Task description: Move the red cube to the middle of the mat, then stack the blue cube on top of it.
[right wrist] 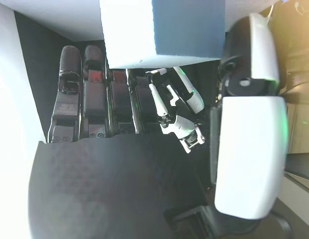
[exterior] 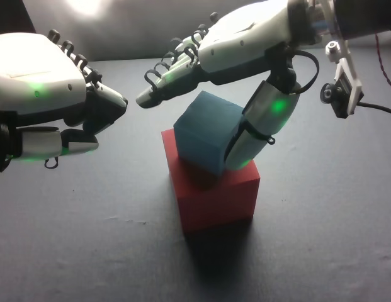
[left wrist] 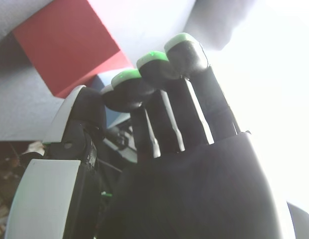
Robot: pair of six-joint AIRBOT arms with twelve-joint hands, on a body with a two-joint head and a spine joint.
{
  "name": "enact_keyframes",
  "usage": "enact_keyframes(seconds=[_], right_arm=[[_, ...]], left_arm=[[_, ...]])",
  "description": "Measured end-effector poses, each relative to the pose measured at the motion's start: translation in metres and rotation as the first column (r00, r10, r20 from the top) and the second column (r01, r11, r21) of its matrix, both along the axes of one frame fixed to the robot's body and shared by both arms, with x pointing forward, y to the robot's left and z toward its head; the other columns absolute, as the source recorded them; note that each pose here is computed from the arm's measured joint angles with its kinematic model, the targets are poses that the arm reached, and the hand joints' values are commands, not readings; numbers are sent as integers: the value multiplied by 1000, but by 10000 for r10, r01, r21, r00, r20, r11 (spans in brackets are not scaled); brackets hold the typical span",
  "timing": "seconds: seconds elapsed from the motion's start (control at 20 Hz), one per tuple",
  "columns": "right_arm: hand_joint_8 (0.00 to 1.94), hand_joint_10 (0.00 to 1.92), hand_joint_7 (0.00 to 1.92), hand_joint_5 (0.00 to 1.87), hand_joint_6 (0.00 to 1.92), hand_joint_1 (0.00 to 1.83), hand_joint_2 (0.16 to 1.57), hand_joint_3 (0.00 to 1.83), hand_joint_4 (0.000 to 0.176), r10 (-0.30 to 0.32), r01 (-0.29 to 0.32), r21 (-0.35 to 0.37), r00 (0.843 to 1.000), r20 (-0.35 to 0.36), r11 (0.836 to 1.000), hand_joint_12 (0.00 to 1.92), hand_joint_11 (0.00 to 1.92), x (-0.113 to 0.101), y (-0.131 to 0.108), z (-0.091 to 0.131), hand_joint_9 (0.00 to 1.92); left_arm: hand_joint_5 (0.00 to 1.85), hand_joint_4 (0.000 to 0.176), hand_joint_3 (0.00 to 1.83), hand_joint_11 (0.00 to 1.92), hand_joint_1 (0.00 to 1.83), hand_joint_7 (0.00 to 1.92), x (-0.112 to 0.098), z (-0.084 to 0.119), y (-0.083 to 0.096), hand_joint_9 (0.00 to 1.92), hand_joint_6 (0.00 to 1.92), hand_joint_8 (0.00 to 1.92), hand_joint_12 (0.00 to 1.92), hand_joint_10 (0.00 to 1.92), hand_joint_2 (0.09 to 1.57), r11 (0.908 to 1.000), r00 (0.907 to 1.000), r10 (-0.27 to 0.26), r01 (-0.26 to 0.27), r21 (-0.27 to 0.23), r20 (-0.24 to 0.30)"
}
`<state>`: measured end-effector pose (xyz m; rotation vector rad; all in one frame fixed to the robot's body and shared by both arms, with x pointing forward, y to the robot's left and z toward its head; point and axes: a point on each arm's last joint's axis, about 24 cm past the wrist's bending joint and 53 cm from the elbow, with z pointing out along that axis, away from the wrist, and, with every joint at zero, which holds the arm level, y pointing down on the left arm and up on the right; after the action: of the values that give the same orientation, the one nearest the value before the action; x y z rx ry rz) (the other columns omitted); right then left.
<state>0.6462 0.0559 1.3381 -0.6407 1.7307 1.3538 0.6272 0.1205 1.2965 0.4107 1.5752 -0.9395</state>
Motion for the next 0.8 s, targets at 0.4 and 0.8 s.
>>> enact_keyframes(seconds=[0.4,0.8], right_arm=[[0,0,0,0,0,644,743,0,0,-809,805,636,9967,39,9947,46,0,17,-31,21,0],[11,12,29,8,3,548,756,8,0,-3367,3353,1598,9414,-193,9285,25,54,64,-135,37,31]], left_arm=[[641,0,2,636,663,745,0,0,0,647,1921,1921,1921,1921,1506,10000,10000,0,0,0,0],[626,0,0,626,747,724,-5,-5,-5,632,1921,1921,1921,1921,1477,9999,9998,-131,132,24,-146]])
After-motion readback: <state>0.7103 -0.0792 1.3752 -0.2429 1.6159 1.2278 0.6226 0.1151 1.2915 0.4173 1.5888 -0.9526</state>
